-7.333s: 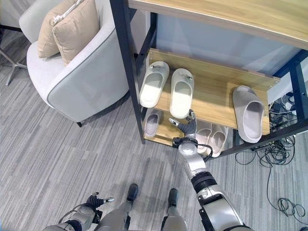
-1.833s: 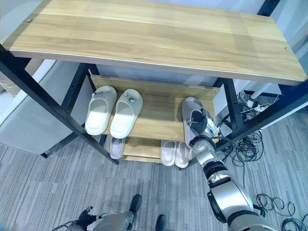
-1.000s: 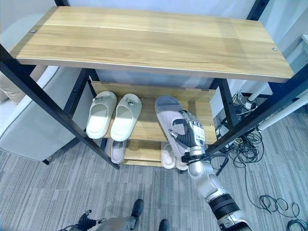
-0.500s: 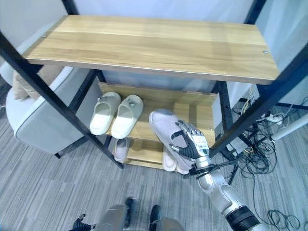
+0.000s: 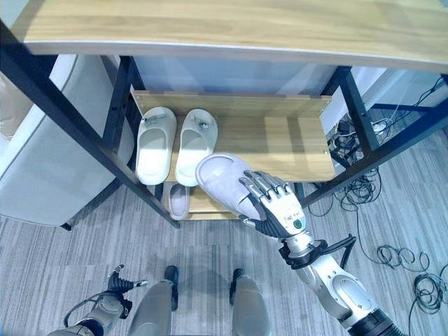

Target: Arrange the slippers neatly on the shoe rack.

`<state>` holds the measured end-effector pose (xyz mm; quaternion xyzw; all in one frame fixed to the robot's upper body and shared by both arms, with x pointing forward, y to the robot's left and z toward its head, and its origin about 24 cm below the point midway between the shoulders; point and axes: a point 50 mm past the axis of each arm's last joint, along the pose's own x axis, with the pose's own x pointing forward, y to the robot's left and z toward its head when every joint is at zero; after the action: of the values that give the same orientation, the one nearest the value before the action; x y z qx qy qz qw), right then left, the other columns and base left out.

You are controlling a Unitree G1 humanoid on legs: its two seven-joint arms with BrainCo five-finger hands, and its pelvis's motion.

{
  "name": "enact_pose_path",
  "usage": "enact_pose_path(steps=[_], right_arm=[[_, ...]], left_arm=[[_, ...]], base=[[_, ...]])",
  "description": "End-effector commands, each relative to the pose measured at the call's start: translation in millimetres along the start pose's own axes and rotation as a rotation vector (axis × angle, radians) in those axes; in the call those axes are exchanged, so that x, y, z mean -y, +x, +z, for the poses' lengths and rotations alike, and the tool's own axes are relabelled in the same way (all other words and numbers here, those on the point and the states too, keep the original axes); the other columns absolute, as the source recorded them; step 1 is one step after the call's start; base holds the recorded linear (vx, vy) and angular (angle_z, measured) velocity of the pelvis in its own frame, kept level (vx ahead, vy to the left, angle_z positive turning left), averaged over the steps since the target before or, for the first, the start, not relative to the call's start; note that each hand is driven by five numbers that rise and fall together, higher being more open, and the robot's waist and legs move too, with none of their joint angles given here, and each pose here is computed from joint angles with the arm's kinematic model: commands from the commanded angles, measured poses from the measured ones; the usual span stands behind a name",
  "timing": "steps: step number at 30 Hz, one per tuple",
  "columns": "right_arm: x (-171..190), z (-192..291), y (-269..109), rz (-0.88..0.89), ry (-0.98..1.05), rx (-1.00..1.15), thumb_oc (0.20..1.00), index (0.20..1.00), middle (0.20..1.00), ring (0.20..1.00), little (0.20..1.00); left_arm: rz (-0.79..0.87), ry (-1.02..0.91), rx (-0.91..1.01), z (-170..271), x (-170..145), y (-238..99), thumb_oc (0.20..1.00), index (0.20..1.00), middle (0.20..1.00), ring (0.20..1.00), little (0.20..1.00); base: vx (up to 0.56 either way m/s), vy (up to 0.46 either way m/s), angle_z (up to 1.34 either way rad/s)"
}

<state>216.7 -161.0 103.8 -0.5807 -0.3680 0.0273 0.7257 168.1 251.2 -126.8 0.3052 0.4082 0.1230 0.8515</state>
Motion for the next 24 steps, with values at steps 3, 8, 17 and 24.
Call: enact_pose_path(steps=[3,8,17,24], right_arm=[[39,5,0,-0.18,-0.09,0.041,0.2,0.2,0.2,0.2,0.2],[37,10,-27,-0.151,-0.044,-0.043,0.2,0.2,0.2,0.2,0.2],[9,4,-28,-0.144,0.085,-0.143,0.2,0.2,0.2,0.2,0.2],[45,-2,39,-0.482,0.338,-0.068,0.2,0.2,0.2,0.2,0.2]], left_arm=[[0.045,-0.099,0.064,1,-5,-3,1.0,1.0,1.0,1.0,1.0],[0.082,-0.169,0.044,-4,-5,-5,1.0,1.0,1.0,1.0,1.0],[0.14,-0.297,0.133,19,-11,-3,1.0,1.0,1.0,1.0,1.0],[0.251,-0.492,0.281,62,-41,2,1.0,1.0,1.0,1.0,1.0]], base=[[-0.07,0.045,-0.18],[-0.03,0.016,-0.16],[-0.03,-0.004,-0.12],[-0.01,-0.041,0.19]])
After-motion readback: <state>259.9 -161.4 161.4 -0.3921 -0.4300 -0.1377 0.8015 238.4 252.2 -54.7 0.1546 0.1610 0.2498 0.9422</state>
